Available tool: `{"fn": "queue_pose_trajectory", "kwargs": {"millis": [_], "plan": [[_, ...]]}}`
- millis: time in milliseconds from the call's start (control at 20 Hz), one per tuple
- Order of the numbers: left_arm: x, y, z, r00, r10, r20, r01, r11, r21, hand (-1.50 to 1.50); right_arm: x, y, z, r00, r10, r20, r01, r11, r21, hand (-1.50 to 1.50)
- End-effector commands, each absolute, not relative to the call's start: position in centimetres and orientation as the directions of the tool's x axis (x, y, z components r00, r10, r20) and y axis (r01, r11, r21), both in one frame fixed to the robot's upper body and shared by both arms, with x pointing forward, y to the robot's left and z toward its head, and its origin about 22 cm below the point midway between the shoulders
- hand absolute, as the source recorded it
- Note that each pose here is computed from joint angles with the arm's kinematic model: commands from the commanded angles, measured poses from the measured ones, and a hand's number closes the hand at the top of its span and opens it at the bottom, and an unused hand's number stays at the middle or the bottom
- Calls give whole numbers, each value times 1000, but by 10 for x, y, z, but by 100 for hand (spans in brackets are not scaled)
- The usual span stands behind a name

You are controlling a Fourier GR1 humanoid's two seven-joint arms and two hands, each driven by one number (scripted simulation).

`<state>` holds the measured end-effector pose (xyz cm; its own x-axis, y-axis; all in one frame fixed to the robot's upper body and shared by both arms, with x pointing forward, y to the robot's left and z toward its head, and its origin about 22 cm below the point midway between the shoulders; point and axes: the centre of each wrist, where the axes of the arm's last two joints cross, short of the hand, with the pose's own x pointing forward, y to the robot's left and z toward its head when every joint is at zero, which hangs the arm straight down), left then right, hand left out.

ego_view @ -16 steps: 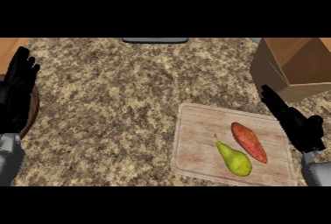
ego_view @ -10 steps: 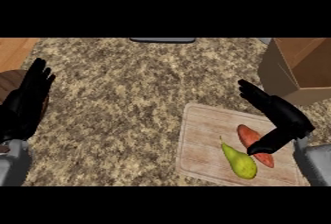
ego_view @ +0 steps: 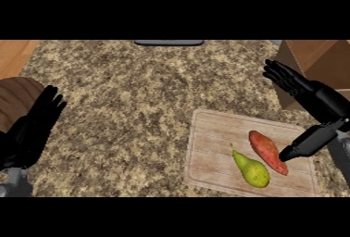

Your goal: Pick the pear from the cutting board and place it in the cardboard box

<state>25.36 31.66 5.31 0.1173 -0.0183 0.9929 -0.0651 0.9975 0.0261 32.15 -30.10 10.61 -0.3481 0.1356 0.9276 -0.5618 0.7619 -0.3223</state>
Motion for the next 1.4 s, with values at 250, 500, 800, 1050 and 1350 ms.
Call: {"fn": "queue_pose_trajectory", "kwargs": {"millis": [250,500,800,1050,1350], "plan": [[250,322,50,136,-12,991,-50,999,19,0,315,-286,196,-536,548,642,-620,261,-740,-150],[249,314,38,150,-18,988,-59,998,27,0,307,-244,208,-604,668,435,-595,-15,-804,-150],[247,315,44,127,21,992,-55,998,-14,0,296,-204,185,-596,735,323,-649,-204,-733,-150],[253,317,63,124,-24,992,-76,997,33,0,313,-182,177,-524,783,335,-733,-214,-646,-150],[243,314,52,124,-15,992,-68,997,23,0,315,-193,171,-496,824,274,-747,-244,-618,-150]]}}
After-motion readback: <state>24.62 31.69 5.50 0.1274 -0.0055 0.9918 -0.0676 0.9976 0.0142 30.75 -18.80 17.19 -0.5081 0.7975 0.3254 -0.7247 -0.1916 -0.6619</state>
